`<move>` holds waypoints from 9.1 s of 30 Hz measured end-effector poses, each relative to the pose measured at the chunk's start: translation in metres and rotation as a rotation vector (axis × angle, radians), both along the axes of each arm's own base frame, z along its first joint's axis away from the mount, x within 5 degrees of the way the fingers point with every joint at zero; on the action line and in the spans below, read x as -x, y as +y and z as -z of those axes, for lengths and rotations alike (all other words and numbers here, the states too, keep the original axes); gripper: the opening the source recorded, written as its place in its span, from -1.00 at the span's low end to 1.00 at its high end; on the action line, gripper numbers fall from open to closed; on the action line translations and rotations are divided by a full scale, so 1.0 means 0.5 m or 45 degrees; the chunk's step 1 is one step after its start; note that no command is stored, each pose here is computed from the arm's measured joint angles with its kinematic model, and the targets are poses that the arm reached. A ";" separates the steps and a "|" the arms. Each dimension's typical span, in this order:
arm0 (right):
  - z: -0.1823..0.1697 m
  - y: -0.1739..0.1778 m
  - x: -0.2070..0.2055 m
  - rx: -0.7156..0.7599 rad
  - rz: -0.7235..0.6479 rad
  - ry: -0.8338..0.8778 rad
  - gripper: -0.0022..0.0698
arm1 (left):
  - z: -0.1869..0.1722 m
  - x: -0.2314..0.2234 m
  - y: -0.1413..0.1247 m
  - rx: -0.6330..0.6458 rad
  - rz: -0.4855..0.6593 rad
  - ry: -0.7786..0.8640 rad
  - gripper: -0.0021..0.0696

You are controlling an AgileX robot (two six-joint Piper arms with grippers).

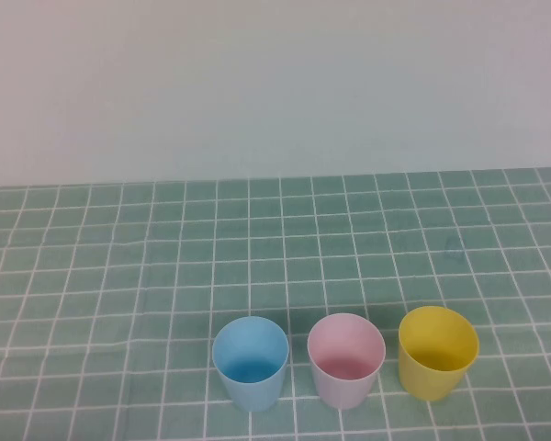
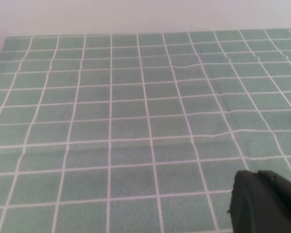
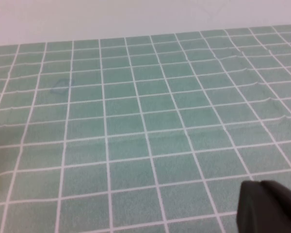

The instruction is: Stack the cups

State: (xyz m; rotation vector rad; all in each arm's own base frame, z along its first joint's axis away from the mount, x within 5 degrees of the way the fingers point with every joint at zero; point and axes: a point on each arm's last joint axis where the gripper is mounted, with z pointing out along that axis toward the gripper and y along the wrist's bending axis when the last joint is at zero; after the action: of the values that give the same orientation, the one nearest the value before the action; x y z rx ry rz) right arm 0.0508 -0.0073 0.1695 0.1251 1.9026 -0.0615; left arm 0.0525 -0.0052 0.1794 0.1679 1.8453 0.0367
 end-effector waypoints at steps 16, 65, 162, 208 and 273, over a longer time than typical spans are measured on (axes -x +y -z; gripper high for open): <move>0.000 0.000 0.000 0.000 0.000 0.000 -0.94 | 0.000 0.000 0.006 -0.016 -0.040 0.003 -0.95; 0.000 0.012 -0.001 0.000 -0.144 -0.002 -0.94 | 0.000 0.000 0.006 -0.005 -0.043 0.001 -0.95; -0.277 0.019 0.045 0.572 -0.189 -0.887 -0.94 | -0.390 0.092 0.011 0.471 0.013 -1.145 -0.95; -0.167 0.027 -0.061 0.171 -0.305 -0.066 -0.94 | -0.294 -0.322 -0.113 0.393 0.352 0.934 -0.95; -0.286 0.076 -0.045 0.083 -0.716 0.846 -0.94 | -0.079 -0.448 -0.386 -0.363 0.278 1.249 -0.31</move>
State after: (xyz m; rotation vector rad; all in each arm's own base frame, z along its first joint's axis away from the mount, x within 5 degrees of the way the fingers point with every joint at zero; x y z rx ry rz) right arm 0.0733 0.0309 0.3124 -0.5386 2.5233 0.2445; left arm 0.2764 -0.1983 0.2188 0.6791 2.7798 0.0736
